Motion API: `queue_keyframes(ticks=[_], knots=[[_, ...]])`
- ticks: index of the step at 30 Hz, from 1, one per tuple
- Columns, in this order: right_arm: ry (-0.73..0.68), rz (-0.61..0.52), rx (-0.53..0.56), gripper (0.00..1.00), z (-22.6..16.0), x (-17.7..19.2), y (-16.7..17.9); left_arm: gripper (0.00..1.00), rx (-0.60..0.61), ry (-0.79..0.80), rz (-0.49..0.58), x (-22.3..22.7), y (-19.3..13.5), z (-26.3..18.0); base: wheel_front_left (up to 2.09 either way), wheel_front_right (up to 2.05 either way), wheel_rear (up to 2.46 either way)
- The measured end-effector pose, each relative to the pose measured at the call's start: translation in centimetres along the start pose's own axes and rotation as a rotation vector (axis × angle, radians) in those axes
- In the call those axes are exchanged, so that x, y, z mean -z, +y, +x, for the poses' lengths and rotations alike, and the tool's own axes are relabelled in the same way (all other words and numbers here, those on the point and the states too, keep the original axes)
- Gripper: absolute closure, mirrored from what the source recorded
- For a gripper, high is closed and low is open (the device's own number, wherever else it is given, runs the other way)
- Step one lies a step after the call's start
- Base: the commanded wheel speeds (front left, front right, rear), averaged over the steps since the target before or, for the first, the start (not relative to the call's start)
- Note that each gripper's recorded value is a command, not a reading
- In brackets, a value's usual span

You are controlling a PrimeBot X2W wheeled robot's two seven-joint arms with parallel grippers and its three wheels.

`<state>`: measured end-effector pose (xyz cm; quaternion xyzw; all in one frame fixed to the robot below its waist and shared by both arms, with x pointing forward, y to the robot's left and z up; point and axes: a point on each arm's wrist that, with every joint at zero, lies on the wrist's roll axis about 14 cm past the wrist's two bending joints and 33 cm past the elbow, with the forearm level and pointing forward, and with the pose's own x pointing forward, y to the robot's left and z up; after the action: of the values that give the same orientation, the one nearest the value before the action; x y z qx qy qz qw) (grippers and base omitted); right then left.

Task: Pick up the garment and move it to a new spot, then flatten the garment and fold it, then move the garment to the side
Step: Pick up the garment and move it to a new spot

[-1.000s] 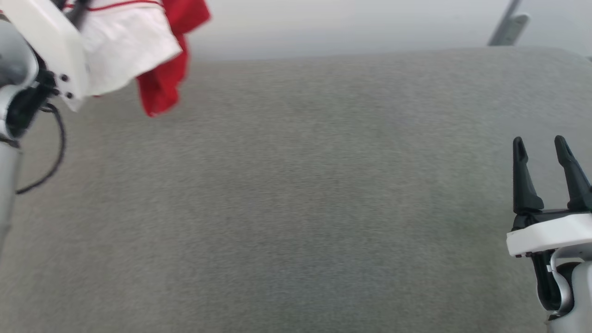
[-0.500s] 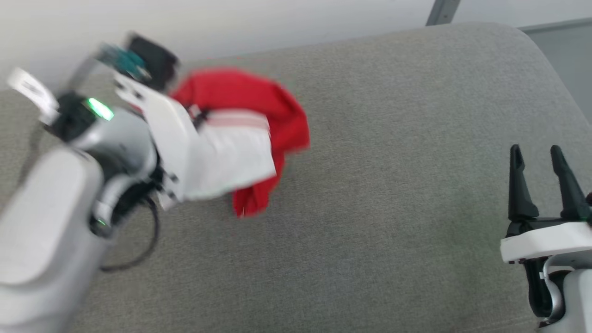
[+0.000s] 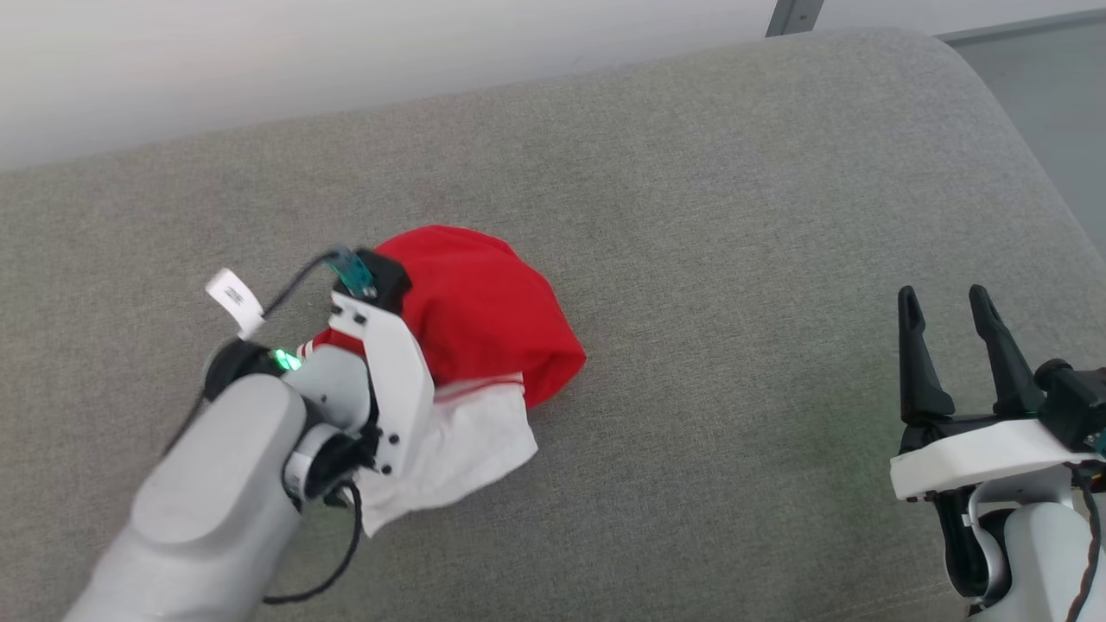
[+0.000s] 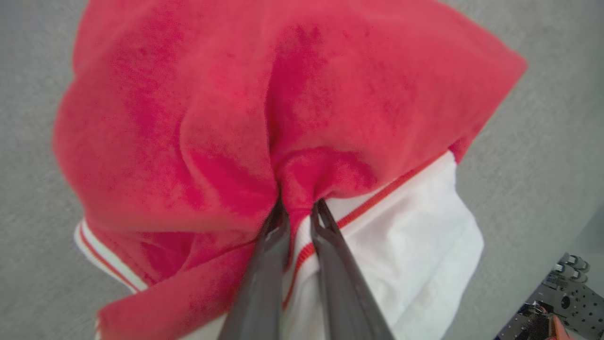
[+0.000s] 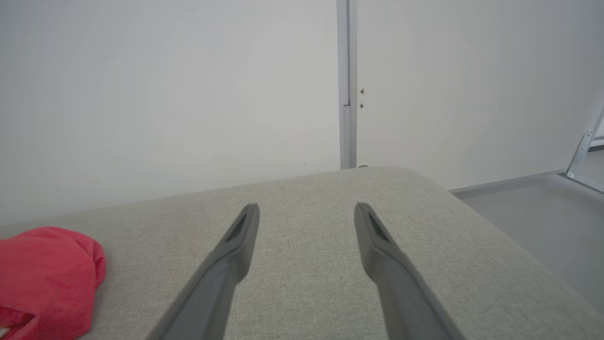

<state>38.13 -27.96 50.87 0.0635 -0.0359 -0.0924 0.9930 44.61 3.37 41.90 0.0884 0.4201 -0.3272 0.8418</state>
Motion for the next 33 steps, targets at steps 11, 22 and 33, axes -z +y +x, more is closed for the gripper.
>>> queue_keyframes(ticks=[11, 22, 33], knots=[[-0.001, 0.009, -0.036, 0.00, 0.0, 0.0, 0.9, 0.00, 0.035, -0.059, -0.045, 0.1, -0.7, 0.1, 0.00, 0.00, 0.00], [-0.013, 0.016, -0.103, 0.00, -0.1, -0.6, 2.8, 0.00, -0.075, -0.368, -0.085, -3.9, 3.1, -6.2, 0.00, 0.00, 0.00], [-0.030, 0.024, -0.176, 0.00, -0.3, -1.3, 5.0, 0.00, -0.273, -0.749, -0.156, -3.3, 7.1, -14.1, 0.00, 0.00, 0.00]])
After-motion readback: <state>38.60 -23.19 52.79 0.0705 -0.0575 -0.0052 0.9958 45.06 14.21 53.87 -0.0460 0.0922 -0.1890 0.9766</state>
